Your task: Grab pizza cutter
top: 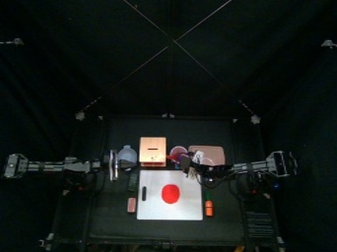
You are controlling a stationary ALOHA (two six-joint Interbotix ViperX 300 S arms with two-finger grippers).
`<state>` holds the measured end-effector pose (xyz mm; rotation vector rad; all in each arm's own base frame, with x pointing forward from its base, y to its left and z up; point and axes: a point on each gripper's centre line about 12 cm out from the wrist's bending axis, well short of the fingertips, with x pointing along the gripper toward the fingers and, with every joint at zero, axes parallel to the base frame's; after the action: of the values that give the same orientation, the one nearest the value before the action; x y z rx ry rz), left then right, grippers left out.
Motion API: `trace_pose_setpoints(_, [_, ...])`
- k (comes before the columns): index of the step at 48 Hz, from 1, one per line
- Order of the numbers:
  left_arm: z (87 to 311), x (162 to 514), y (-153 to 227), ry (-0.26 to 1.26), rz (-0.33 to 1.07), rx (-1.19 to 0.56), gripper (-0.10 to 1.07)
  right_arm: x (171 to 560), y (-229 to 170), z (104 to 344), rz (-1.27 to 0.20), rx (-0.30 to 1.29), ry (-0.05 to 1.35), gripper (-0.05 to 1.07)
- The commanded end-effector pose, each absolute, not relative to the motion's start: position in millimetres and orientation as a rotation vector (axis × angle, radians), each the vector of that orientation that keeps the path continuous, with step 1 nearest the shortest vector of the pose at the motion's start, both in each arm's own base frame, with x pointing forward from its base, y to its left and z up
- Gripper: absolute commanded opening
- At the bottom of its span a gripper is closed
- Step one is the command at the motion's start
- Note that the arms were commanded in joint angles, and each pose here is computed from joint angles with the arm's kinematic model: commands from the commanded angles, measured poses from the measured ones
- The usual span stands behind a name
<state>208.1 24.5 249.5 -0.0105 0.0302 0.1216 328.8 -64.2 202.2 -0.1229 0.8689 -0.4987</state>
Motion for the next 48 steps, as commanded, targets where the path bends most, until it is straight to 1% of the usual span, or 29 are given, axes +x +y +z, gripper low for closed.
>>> trace_pose_setpoints(1, [256, 209, 26, 0.003, 0.127, -0.009, 0.01, 333, -70, 213, -0.515, -0.105, 0.835, 1.01])
trace_pose_setpoints(14, [251, 208, 28, 0.013, 0.139, -0.009, 0.01, 338, -67, 219, -0.507, -0.105, 0.819, 1.0])
trace_pose_setpoints(19, [251, 208, 29, 0.013, 0.141, -0.011, 0.01, 337, -67, 218, -0.507, -0.105, 0.821, 0.96])
trace_pose_setpoints(36, [250, 207, 29, 0.016, 0.143, -0.014, 0.01, 339, -64, 219, -0.497, -0.107, 0.817, 0.54])
trace_pose_setpoints(42, [250, 207, 29, 0.017, 0.147, -0.017, 0.01, 339, -62, 221, -0.491, -0.113, 0.81, 0.44])
trace_pose_setpoints(48, [248, 207, 29, 0.022, 0.146, -0.016, 0.01, 335, -62, 230, -0.497, -0.11, 0.79, 0.4])
